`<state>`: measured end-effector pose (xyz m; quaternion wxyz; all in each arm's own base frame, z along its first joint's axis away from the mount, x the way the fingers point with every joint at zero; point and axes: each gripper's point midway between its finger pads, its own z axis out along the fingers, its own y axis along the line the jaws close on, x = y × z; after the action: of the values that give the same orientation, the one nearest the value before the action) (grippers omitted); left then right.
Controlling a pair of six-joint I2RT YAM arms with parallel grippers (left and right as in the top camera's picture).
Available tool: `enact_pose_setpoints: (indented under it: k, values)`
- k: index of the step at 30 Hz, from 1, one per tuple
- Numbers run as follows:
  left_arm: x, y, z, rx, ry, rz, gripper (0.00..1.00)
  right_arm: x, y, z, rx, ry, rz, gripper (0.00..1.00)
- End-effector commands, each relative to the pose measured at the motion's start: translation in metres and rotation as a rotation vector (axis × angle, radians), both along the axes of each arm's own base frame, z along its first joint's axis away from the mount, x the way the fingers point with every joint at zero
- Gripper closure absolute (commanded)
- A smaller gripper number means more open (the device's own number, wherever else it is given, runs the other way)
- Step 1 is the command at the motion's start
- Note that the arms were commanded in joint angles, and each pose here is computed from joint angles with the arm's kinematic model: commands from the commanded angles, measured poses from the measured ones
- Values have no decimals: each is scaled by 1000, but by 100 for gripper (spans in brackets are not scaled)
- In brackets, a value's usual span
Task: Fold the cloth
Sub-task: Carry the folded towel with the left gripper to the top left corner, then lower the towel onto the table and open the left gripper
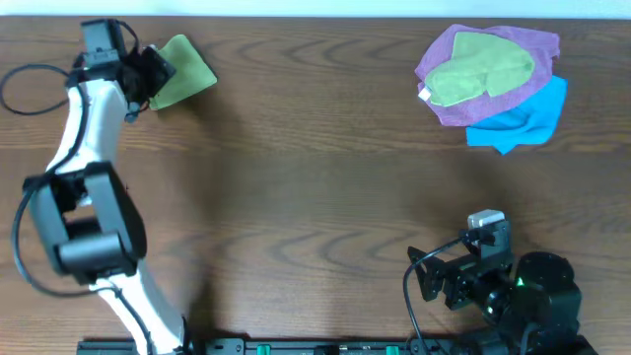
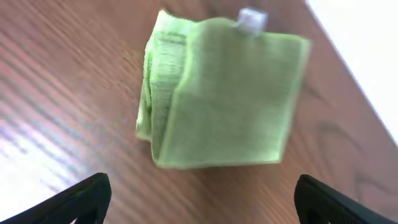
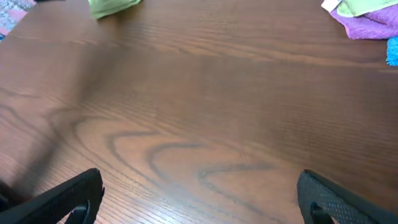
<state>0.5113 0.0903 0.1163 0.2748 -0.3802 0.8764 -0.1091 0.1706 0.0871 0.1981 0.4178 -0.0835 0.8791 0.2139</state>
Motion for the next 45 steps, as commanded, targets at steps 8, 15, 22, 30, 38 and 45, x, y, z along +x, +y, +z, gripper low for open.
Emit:
enact_pose_setpoints:
  k: [8,15,22,30,38,45]
  values:
    - [-37,-22,37,62,63,-144,5,0,-1,-2,8,10,-11,1]
    - [-65,-60,54,167,130,-311,4,0,-1,-2,8,10,-11,1]
    - [-76,-92,105,206,13,-371,5,0,-1,-2,8,10,-11,1]
    - [-92,-95,156,230,-112,-367,5,0,-1,-2,8,10,-11,1]
    - [-135,-96,177,231,-95,-371,5,0,-1,-2,8,11,-11,1]
    - [-167,-94,197,304,-110,-440,5,0,-1,-2,8,10,-11,1]
